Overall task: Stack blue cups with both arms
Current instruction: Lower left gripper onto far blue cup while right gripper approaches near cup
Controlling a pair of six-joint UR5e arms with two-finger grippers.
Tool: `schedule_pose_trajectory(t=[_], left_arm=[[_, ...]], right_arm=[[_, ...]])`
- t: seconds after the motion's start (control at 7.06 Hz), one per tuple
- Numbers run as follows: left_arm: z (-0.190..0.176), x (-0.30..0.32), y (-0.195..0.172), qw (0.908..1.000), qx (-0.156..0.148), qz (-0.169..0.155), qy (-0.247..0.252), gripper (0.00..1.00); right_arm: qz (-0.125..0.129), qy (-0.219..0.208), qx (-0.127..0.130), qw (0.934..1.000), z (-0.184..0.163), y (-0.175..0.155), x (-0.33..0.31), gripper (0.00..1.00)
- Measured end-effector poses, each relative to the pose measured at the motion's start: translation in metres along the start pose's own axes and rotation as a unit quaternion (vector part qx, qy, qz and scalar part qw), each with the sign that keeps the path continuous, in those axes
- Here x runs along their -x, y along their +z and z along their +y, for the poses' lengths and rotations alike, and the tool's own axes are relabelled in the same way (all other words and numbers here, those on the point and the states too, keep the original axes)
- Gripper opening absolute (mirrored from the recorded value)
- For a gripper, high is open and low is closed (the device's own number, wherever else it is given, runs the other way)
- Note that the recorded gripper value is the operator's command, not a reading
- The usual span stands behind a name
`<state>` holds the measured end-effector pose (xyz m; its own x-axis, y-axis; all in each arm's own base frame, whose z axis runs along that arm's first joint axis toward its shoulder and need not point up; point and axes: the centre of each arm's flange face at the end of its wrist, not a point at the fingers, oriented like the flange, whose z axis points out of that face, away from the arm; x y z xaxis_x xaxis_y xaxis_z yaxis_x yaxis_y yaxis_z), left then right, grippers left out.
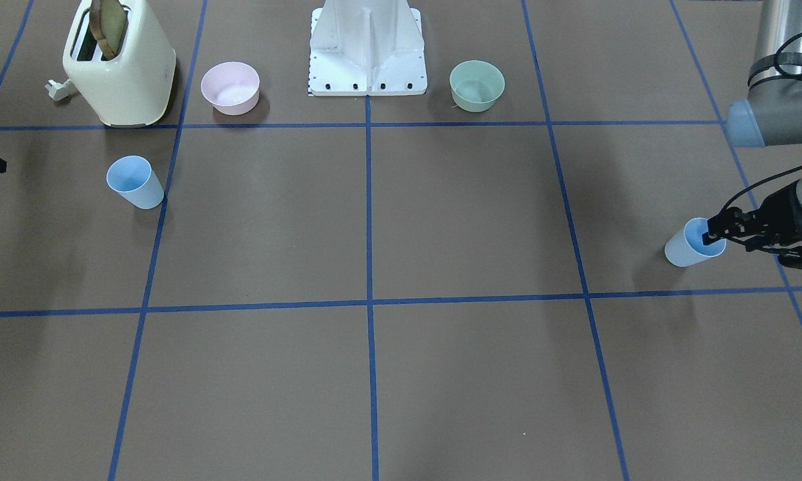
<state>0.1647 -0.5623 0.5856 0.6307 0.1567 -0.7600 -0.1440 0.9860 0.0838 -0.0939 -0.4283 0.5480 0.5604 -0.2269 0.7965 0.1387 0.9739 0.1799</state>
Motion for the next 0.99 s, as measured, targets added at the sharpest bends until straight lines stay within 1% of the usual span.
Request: schedule_pose_trajectory(t=[0.14,0.28,0.42,0.57,0.85,0.99], left_arm=[[0.001,-0.002,0.005,1.0,0.005,0.0,0.001,0.6],[0.003,-0.003,0.009,1.0,0.008,0.0,0.002,0.46],[0.004,-0.003,0.012,0.9999,0.011,0.0,0.002,0.19],[0.004,-0.003,0.014,0.9999,0.013,-0.001,0.001,0.0],[0.004,-0.005,0.014,0.9999,0.013,0.001,0.001,0.0],[0.004,-0.01,0.011,0.9999,0.014,0.008,0.002,0.0]], right_arm=[[-0.001,-0.005,0.004,1.0,-0.001,0.003,0.004,0.99],[-0.003,-0.013,0.009,0.9999,-0.002,0.009,0.011,0.99],[-0.002,-0.026,0.014,0.9996,-0.003,0.017,0.019,0.99],[0.0,-0.041,0.016,0.999,-0.003,0.025,0.028,0.99],[0.0,-0.058,0.022,0.9981,-0.004,0.036,0.039,0.99],[-0.001,-0.059,0.024,0.9979,-0.005,0.04,0.046,0.99]])
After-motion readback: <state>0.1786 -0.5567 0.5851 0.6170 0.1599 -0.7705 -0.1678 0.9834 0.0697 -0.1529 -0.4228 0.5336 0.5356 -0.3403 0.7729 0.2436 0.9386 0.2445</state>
